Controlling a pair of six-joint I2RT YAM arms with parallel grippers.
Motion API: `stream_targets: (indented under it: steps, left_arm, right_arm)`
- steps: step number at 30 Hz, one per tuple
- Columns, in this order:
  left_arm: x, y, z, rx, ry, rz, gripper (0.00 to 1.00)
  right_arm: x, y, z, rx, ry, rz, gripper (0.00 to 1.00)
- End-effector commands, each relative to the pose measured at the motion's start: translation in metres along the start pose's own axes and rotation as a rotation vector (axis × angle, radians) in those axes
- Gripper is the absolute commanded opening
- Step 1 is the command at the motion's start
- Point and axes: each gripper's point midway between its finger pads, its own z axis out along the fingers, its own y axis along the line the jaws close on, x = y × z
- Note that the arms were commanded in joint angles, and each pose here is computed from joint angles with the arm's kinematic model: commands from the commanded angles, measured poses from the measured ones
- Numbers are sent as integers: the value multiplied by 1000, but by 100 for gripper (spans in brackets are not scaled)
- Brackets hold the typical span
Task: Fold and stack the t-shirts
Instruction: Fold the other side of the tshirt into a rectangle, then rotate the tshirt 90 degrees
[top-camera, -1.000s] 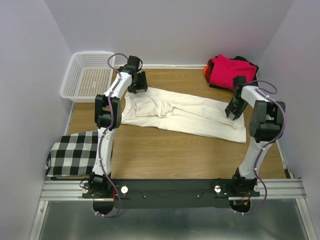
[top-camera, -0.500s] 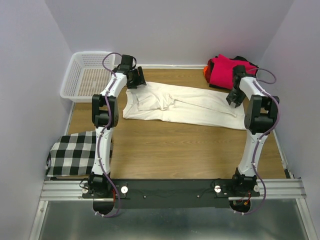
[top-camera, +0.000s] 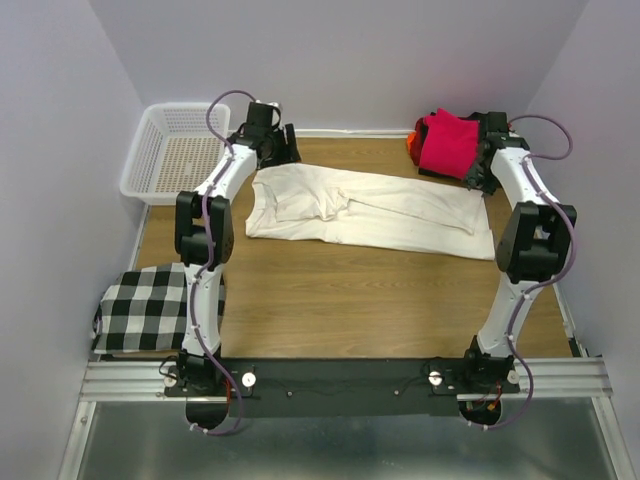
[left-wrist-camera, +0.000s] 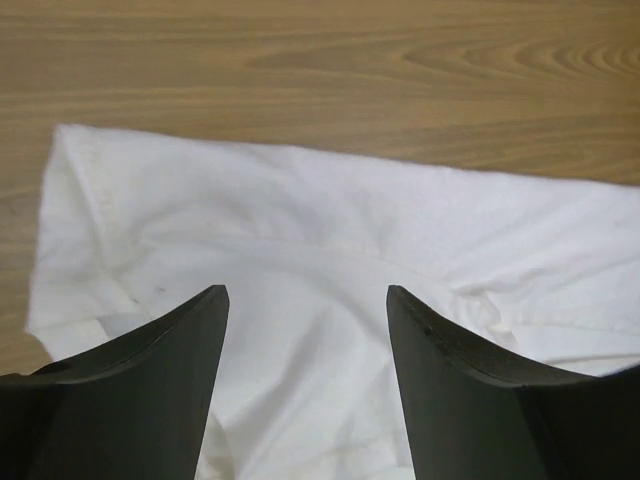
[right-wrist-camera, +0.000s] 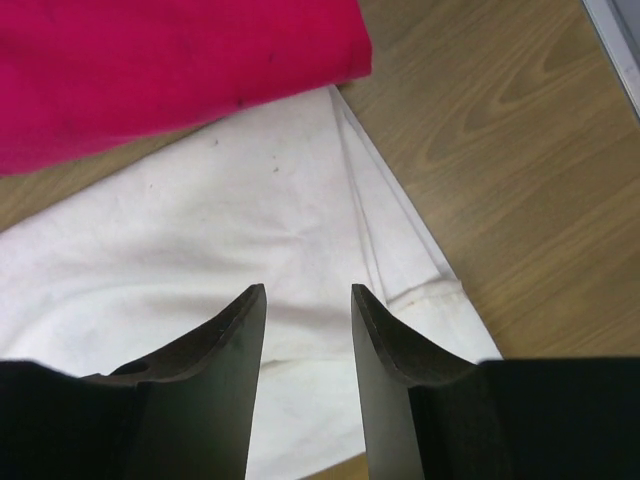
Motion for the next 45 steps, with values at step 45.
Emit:
stream_targets:
  steps: [45]
  left_arm:
    - [67, 51, 27, -298, 161, -123, 77]
  right_arm:
    - [56, 1, 11, -65, 128, -38, 48]
